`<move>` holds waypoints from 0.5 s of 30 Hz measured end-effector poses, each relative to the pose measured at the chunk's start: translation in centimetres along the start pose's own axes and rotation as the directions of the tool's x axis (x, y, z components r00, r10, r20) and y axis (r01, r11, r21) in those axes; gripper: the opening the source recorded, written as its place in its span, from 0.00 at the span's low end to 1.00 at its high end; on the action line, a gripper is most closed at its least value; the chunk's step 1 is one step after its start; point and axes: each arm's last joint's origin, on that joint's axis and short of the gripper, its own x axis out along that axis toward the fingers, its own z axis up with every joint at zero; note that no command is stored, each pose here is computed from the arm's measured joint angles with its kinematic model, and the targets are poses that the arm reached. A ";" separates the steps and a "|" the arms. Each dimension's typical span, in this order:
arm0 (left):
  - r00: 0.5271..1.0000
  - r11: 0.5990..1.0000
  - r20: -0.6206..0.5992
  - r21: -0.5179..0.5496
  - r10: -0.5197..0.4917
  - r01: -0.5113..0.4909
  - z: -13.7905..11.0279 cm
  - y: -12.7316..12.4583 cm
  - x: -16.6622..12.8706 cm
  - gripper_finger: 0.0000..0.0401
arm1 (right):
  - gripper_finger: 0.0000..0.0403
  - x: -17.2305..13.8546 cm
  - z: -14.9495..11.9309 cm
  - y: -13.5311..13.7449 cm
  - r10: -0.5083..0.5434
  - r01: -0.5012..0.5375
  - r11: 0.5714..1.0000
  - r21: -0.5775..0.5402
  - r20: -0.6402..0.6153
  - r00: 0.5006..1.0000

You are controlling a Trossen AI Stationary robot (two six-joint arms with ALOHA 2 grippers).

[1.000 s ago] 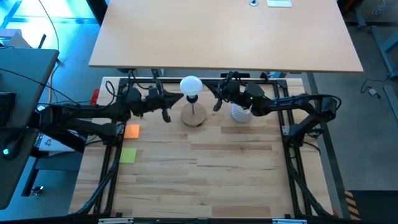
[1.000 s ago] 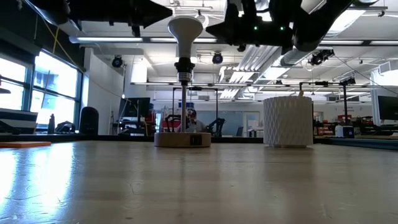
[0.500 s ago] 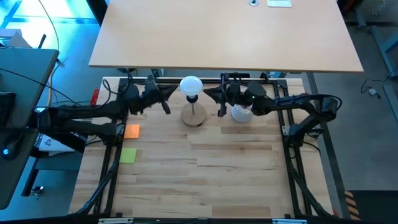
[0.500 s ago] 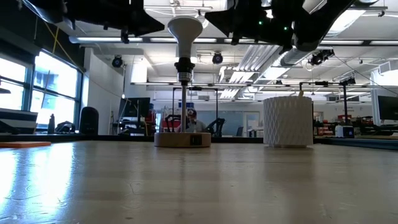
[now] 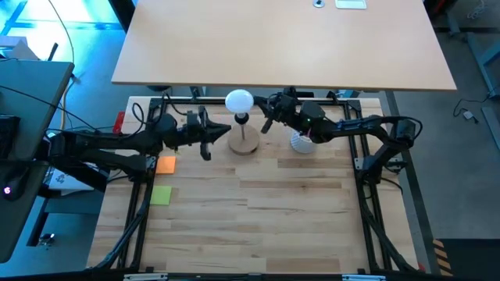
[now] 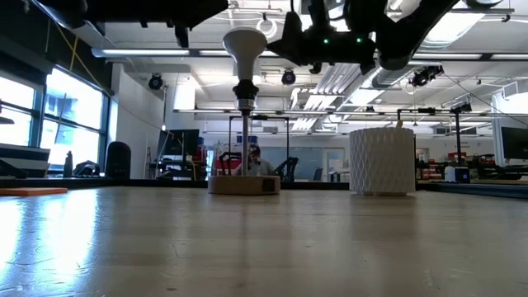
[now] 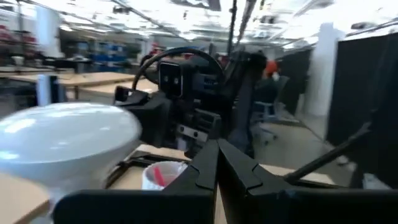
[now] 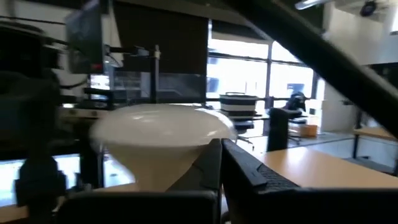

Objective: Screw lightbulb
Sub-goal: Remove the lightbulb from the brown lamp

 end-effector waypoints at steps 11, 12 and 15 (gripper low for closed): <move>0.862 0.856 0.008 0.122 0.506 -0.503 0.2 3.2 -0.9 0.00 | 0.00 -0.5 1.5 1.7 0.024 -0.023 1.000 -0.020 0.044 0.999; 0.852 0.845 0.013 0.122 0.523 -0.521 0.3 3.7 -1.0 0.00 | 0.00 -0.6 1.6 2.1 0.035 -0.034 0.999 -0.021 0.049 0.998; 0.866 0.862 0.021 0.093 0.499 -0.499 0.5 5.1 -1.2 0.00 | 0.00 -0.7 1.6 2.8 0.059 -0.057 0.998 -0.037 0.045 0.997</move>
